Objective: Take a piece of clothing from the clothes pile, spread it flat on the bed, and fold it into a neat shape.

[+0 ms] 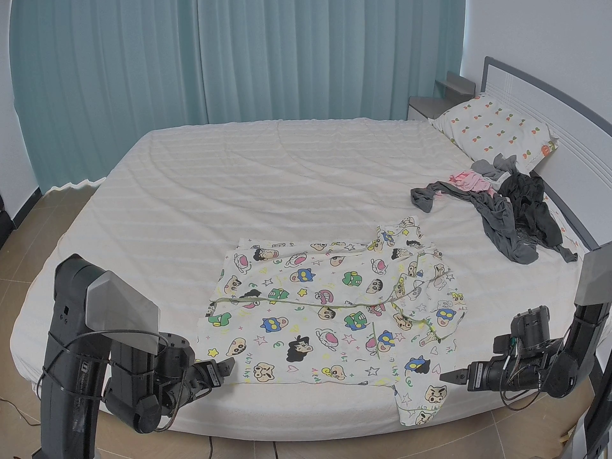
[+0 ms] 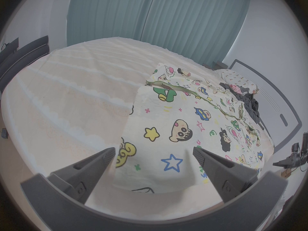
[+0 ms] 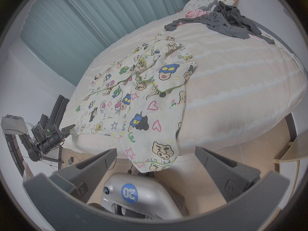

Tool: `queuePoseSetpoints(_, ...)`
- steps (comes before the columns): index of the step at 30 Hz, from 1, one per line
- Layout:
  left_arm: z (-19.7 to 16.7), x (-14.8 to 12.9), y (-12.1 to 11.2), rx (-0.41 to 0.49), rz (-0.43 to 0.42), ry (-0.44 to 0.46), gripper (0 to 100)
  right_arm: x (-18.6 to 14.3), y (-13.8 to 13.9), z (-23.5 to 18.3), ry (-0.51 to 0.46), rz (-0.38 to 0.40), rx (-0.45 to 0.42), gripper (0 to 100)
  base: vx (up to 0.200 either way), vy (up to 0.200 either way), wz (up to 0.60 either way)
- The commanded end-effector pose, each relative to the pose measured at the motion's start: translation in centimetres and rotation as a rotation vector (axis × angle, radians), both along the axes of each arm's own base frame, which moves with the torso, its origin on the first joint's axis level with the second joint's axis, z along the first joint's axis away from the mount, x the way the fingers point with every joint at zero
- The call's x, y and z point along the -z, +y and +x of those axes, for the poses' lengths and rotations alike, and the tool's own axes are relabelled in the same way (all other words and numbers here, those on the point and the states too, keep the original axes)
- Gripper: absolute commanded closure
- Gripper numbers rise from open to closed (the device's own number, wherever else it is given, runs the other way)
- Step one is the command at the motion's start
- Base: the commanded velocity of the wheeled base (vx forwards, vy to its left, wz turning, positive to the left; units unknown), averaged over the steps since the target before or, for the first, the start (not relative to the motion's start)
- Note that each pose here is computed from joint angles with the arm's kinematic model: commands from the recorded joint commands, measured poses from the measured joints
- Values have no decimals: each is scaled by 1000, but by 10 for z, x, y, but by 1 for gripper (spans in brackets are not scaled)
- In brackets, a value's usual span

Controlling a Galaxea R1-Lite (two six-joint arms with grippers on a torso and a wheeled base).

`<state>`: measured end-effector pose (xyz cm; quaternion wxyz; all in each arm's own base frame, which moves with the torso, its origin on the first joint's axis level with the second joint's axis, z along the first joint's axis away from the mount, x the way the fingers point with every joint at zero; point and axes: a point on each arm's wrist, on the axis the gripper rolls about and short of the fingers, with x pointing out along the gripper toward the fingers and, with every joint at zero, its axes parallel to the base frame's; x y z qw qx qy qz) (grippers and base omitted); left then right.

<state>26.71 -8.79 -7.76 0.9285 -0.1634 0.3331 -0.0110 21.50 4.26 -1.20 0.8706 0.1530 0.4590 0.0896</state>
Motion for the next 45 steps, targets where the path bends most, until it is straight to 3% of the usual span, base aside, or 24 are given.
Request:
queuePoseSetpoints(1, 0, 2, -2, 6, -2, -1, 0, 12, 0, -5, 41, -17, -14, 0, 0, 0, 0)
queuePoseSetpoints(2, 0, 2, -2, 8, -2, 0, 100, 14, 1, -5, 40, -21, -16, 0, 0, 0, 0)
queuePoseSetpoints(7, -3, 2, -3, 6, -3, 6, 100, 36, 2, -4, 34, -79, -25, 0, 0, 0, 0)
queuePoseSetpoints(15, -7, 1, 1, -26, 18, 15, 100, 67, 9, -5, -41, -152, -154, 0, 0, 0, 0)
queuePoseSetpoints(23, -5, -12, 3, -74, -11, -25, 100, 67, 8, -5, -31, -125, -170, 0, 0, 0, 0)
queuePoseSetpoints(26, -4, -17, 3, -89, -23, -43, 100, 67, 9, -3, -38, -65, -211, 0, 0, 0, 0)
queuePoseSetpoints(31, -3, -17, 7, -123, -22, -46, 100, 68, 12, 3, -65, -32, -237, 0, 0, 0, 0)
queuePoseSetpoints(45, 4, -30, 15, -202, -66, -97, 100, 67, 13, 4, -73, -30, -256, 0, 0, 0, 0)
